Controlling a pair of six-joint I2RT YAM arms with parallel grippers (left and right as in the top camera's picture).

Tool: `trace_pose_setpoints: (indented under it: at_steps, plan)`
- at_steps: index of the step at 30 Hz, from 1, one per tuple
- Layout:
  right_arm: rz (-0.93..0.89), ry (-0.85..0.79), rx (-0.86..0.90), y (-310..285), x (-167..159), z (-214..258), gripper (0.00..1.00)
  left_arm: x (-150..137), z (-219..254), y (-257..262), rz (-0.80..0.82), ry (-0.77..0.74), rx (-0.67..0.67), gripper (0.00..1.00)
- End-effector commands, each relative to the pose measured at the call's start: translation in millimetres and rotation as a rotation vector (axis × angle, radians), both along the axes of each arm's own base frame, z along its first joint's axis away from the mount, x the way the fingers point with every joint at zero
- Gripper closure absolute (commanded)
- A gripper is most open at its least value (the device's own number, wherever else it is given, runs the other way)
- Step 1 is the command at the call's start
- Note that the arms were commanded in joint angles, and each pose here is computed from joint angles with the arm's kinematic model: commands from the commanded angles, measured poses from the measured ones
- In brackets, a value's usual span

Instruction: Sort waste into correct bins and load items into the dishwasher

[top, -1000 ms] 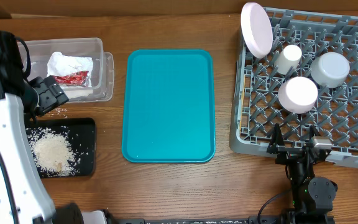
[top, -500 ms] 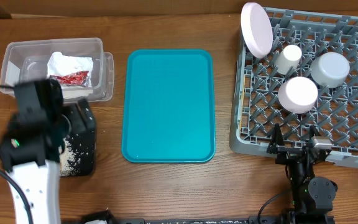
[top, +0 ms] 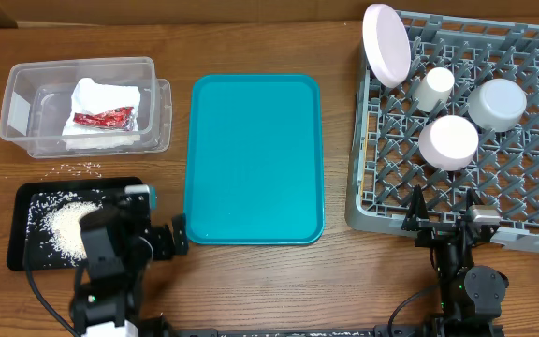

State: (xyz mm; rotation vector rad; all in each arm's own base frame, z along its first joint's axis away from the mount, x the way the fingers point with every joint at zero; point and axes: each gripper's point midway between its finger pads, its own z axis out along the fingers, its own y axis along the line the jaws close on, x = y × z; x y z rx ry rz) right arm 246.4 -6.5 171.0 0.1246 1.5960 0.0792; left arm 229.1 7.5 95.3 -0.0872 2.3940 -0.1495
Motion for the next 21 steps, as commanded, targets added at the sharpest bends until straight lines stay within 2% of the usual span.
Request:
trace_pose_setpoints:
  at_steps: [1, 10, 15, 17, 21]
  plan:
    - [0.001, -0.006, -0.004, -0.1, 0.0, -1.3, 0.00, -1.1, -7.1, -6.5, -0.046, -0.055, 0.006, 0.00]
    - [0.001, -0.006, -0.004, -0.1, 0.0, -1.3, 0.00, 13.2, 3.0, -10.8, -0.070, -0.357, 0.032, 0.00]
    - [0.001, -0.006, -0.004, -0.1, 0.0, -1.3, 0.00, 17.4, -0.5, -18.4, -0.062, -0.456, -0.015, 0.00]
    - [0.001, -0.006, -0.004, -0.1, 0.0, -1.3, 0.00, 21.5, 7.8, -22.8, -0.081, -0.519, -0.009, 0.00]
    - [0.002, -0.006, -0.004, 0.0, 0.0, -1.3, 0.00, 22.5, 13.0, -18.5, -0.046, -0.542, 0.023, 0.00]
